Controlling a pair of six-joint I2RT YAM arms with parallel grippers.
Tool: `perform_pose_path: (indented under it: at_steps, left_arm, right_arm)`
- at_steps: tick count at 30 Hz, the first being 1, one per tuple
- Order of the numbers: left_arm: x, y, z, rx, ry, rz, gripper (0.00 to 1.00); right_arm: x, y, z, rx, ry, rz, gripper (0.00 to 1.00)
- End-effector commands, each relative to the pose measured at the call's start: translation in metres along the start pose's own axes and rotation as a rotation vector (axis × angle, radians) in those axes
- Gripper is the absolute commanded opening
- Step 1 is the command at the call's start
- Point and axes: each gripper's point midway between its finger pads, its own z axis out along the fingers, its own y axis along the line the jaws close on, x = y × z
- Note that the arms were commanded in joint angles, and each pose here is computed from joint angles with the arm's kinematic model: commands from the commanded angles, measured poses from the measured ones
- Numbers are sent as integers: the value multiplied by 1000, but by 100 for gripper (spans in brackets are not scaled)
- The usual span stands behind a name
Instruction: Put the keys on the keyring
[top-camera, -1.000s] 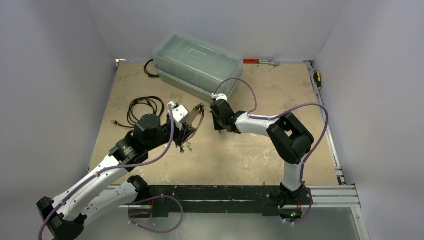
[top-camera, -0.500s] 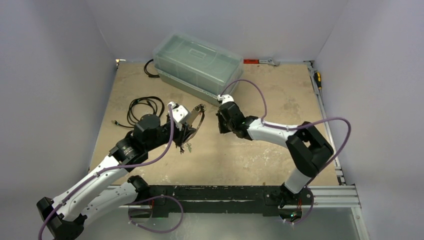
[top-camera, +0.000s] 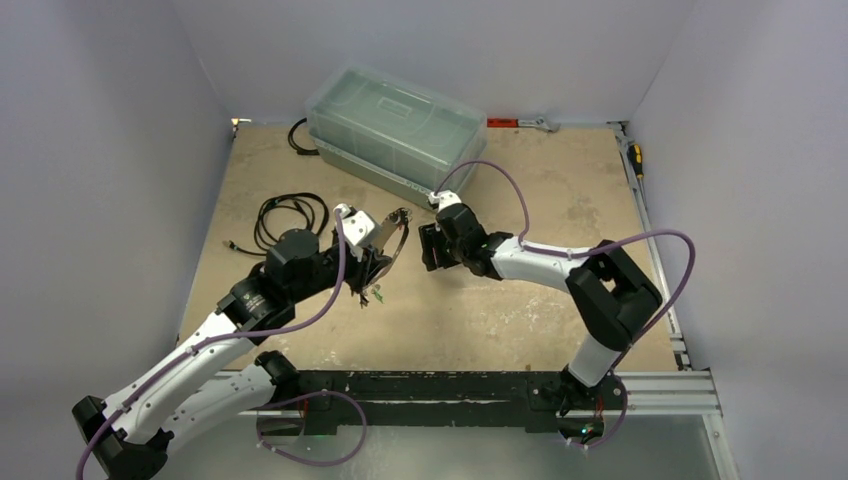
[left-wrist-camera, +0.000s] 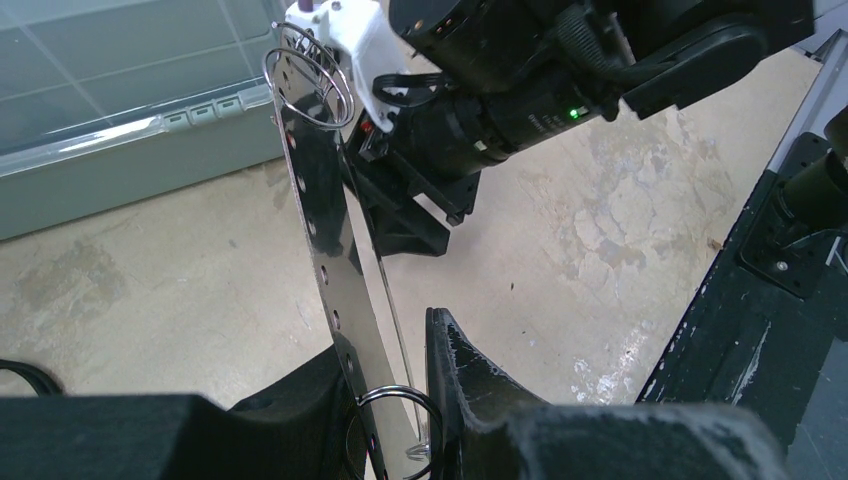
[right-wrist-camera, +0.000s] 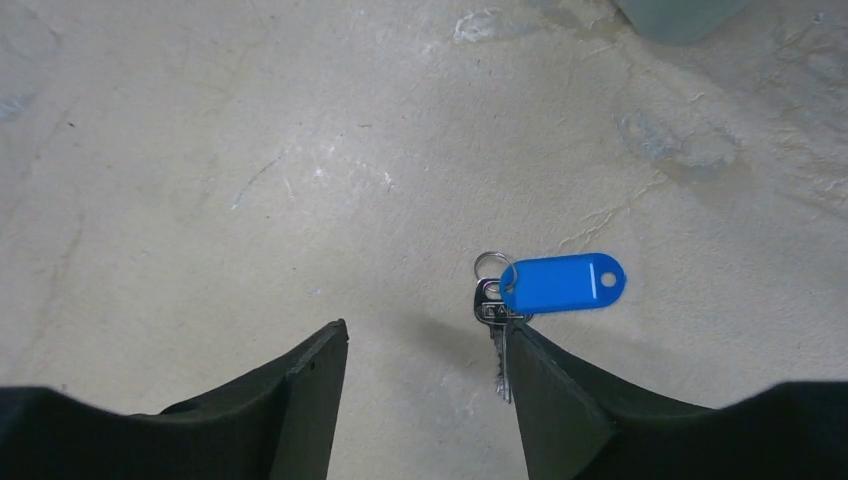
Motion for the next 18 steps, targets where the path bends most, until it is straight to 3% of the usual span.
perform_pose_path:
  at_steps: [1, 10, 18]
  left_arm:
    - [-27, -1, -5, 4, -94, 3, 0]
    - [-25, -5, -2, 23, -85, -2, 0]
    - [-25, -8, -1, 40, -87, -3, 0]
  right_arm:
    - [-30, -1, 9, -10, -64, -84, 64]
    - [-33, -20, 26, -66, -99, -125, 63]
    - [-23, -1, 38, -207, -78, -159, 62]
